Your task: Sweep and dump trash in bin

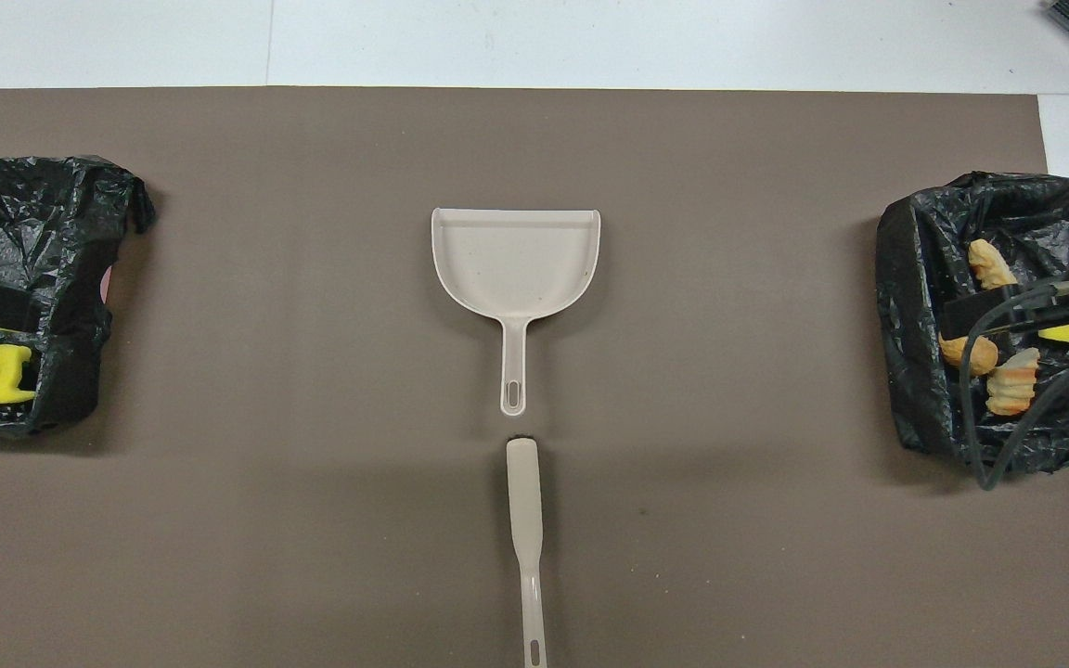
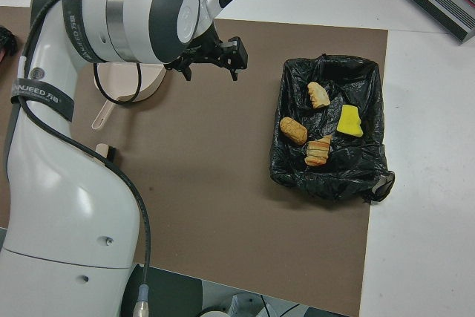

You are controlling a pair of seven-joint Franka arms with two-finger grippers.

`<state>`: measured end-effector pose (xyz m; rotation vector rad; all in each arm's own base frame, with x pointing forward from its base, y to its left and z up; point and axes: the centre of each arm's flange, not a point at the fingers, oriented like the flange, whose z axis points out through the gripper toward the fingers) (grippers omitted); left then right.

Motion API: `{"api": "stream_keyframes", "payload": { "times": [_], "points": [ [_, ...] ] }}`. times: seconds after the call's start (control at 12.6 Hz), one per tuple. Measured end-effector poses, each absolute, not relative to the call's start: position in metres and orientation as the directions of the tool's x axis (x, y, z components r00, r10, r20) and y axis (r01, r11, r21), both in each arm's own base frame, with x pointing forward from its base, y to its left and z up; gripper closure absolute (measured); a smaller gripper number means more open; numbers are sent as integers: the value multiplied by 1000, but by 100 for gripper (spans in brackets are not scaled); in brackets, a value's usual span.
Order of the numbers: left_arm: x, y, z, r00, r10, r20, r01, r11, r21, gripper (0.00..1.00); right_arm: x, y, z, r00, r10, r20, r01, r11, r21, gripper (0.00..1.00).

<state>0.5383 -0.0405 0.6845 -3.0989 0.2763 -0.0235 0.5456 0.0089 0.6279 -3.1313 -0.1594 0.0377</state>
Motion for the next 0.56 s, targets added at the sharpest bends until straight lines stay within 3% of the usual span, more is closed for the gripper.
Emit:
{"api": "stream_keyframes", "payload": {
  "times": [0.56],
  "points": [
    [544,-34,687,987,-162,21,-161,-986,-28,0,546,9,628,995,102,-24,102,-995,-7,0]
  ]
}}
